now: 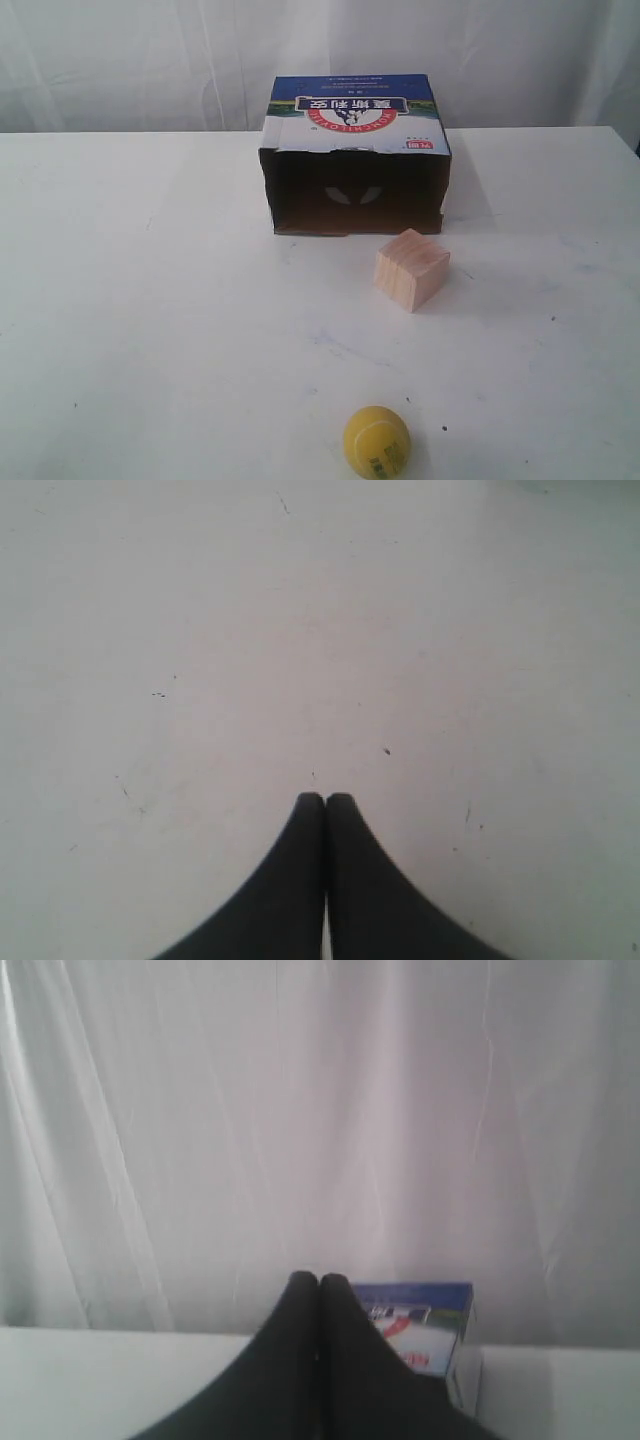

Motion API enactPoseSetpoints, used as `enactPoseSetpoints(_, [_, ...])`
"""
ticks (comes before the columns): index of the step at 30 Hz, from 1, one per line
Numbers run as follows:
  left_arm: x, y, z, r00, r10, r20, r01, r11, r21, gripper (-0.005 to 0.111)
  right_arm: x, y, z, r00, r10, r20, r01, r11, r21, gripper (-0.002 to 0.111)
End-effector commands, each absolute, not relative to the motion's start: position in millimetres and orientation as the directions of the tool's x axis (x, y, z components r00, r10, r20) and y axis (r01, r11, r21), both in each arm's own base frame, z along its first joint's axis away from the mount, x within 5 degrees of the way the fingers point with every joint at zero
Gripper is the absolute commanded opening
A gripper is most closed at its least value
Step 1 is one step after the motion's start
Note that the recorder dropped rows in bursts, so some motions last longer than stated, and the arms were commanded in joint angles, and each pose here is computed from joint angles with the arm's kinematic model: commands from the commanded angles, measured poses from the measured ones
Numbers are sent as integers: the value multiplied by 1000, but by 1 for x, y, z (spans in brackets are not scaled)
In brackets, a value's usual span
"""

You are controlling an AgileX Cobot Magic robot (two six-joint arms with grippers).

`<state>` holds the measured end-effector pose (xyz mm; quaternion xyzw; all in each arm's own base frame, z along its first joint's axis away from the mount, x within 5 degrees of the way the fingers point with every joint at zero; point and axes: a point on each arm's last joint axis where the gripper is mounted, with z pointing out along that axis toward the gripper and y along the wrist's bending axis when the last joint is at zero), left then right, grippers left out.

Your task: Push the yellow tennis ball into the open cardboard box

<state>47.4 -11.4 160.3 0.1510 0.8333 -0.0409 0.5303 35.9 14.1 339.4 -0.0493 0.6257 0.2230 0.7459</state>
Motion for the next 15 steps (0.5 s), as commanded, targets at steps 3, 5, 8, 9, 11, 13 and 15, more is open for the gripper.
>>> enactPoseSetpoints(3, [47, -11, 158, -404, 218, -888, 301, 949, 96, 0, 51, 29, 324, -252, 317, -914, -374, 840, 394, 0])
enactPoseSetpoints(5, [47, -11, 158, -404, 218, -888, 301, 949, 96, 0, 52, 32, 318, -332, 309, -891, -364, 830, 423, 0])
enactPoseSetpoints(8, [47, -11, 158, -404, 218, -888, 301, 949, 96, 0, 51, 33, 314, -366, 273, -890, -364, 838, 407, 0])
enactPoseSetpoints(9, [47, -11, 158, -404, 218, -888, 301, 949, 96, 0, 50, 33, 312, -377, 266, -887, -362, 839, 406, 0])
enactPoseSetpoints(11, [47, -11, 158, -404, 218, -888, 301, 949, 96, 0, 49, 33, 311, -382, 225, -896, -375, 849, 373, 0])
enactPoseSetpoints(13, [47, -11, 158, -404, 218, -888, 301, 949, 96, 0, 48, 35, 310, -383, 188, -904, -406, 845, 348, 0])
enactPoseSetpoints(15, [47, -11, 158, -404, 218, -888, 301, 949, 96, 0, 46, 37, 312, -378, 162, -912, -439, 836, 330, 0])
